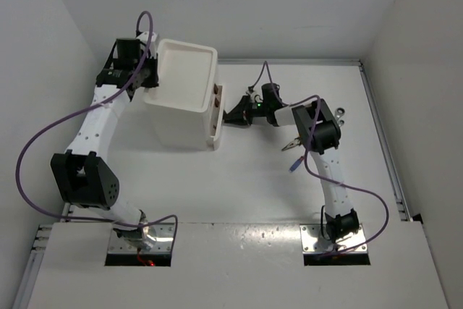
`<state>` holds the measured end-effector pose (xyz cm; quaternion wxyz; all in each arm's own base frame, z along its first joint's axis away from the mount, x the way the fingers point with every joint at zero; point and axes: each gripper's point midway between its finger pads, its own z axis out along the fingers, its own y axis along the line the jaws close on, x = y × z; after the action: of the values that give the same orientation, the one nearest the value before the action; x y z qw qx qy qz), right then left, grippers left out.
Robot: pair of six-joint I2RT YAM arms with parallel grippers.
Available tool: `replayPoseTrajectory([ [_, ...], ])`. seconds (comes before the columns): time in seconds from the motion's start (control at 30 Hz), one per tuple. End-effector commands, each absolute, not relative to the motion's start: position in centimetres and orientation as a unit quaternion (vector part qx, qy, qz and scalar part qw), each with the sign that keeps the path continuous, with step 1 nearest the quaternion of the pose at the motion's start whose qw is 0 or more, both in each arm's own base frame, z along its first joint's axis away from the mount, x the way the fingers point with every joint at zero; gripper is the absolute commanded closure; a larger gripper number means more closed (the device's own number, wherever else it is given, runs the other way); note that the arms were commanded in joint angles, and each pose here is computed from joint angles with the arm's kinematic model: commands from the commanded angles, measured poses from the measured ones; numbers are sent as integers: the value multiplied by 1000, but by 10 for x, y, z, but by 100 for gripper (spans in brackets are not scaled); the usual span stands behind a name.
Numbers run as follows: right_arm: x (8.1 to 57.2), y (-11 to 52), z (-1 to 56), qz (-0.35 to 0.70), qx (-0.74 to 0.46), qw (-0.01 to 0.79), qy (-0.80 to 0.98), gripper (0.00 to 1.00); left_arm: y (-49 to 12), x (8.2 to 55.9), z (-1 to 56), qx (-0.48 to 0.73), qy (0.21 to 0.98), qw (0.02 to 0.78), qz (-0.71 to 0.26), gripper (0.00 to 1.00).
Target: Sort the tools into containers
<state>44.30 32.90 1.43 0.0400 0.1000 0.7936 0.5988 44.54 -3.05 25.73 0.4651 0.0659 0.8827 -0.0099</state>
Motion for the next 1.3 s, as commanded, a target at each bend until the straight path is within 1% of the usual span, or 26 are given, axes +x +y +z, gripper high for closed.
replayPoseTrajectory([
  [0.0, 447, 350, 33, 618, 60, 65, 781, 77, -85, 411, 208, 160, 910, 375, -72, 100],
  [0.07, 452, 352, 38, 621, 64, 69, 778, 77, -95, 406, 204, 159, 911, 372, -81, 100],
  [0.13, 450, 356, 31, 621, 61, 66, 778, 77, -94, 408, 206, 151, 911, 377, -80, 100],
  [0.2, 453, 358, 37, 627, 63, 68, 774, 77, -100, 407, 203, 143, 912, 375, -87, 100],
  [0.27, 449, 362, 31, 625, 62, 61, 776, 77, -99, 400, 196, 134, 917, 365, -90, 100],
  [0.3, 450, 362, 32, 627, 59, 65, 774, 77, -98, 402, 201, 132, 914, 374, -86, 100],
  [0.33, 448, 361, 29, 625, 62, 62, 775, 76, -98, 401, 196, 127, 916, 371, -88, 100],
  [0.37, 450, 362, 42, 629, 56, 70, 772, 76, -94, 401, 196, 118, 916, 375, -80, 100],
  [0.47, 455, 350, 50, 629, 58, 83, 771, 68, -88, 401, 201, 105, 914, 385, -72, 100],
  [0.5, 456, 343, 56, 628, 53, 88, 772, 61, -82, 402, 201, 93, 915, 385, -71, 100],
  [0.57, 460, 332, 66, 629, 53, 96, 770, 53, -74, 403, 201, 79, 917, 385, -69, 100],
  [0.6, 454, 330, 73, 629, 46, 96, 770, 47, -66, 405, 200, 65, 918, 386, -57, 100],
  [0.63, 457, 322, 70, 627, 56, 97, 771, 45, -63, 404, 205, 62, 916, 393, -51, 100],
  [0.67, 459, 313, 84, 631, 48, 110, 767, 43, -62, 407, 206, 60, 915, 397, -46, 100],
  [0.77, 456, 292, 104, 637, 30, 126, 760, 41, -62, 407, 214, 60, 911, 406, -47, 100],
  [0.8, 455, 287, 111, 644, 15, 138, 752, 41, -62, 407, 214, 60, 911, 406, -47, 100],
  [0.83, 448, 288, 114, 654, -7, 134, 745, 41, -62, 409, 218, 60, 909, 410, -47, 100],
  [0.87, 449, 281, 122, 660, -10, 141, 738, 41, -62, 409, 218, 60, 909, 410, -47, 97],
  [0.93, 447, 274, 127, 667, 0, 145, 730, 41, -58, 411, 222, 60, 907, 415, -44, 89],
  [1.0, 446, 274, 132, 675, 22, 140, 724, 42, -58, 412, 218, 60, 909, 411, -43, 75],
  [1.03, 446, 274, 133, 679, 33, 138, 720, 44, -58, 413, 222, 60, 907, 415, -44, 63],
  [1.07, 444, 273, 129, 683, 49, 130, 717, 44, -58, 413, 222, 60, 907, 415, -44, 39],
  [1.1, 446, 273, 129, 688, 63, 130, 711, 44, -54, 414, 222, 56, 907, 415, -42, 29],
  [1.13, 444, 279, 140, 704, 67, 124, 696, 45, -54, 414, 222, 56, 907, 415, -42, 27],
  [1.17, 444, 279, 133, 708, 81, 117, 692, 46, -52, 417, 222, 53, 907, 416, -35, 23],
  [1.27, 446, 291, 132, 720, 91, 102, 680, 47, -50, 418, 226, 51, 905, 420, -38, 23],
])
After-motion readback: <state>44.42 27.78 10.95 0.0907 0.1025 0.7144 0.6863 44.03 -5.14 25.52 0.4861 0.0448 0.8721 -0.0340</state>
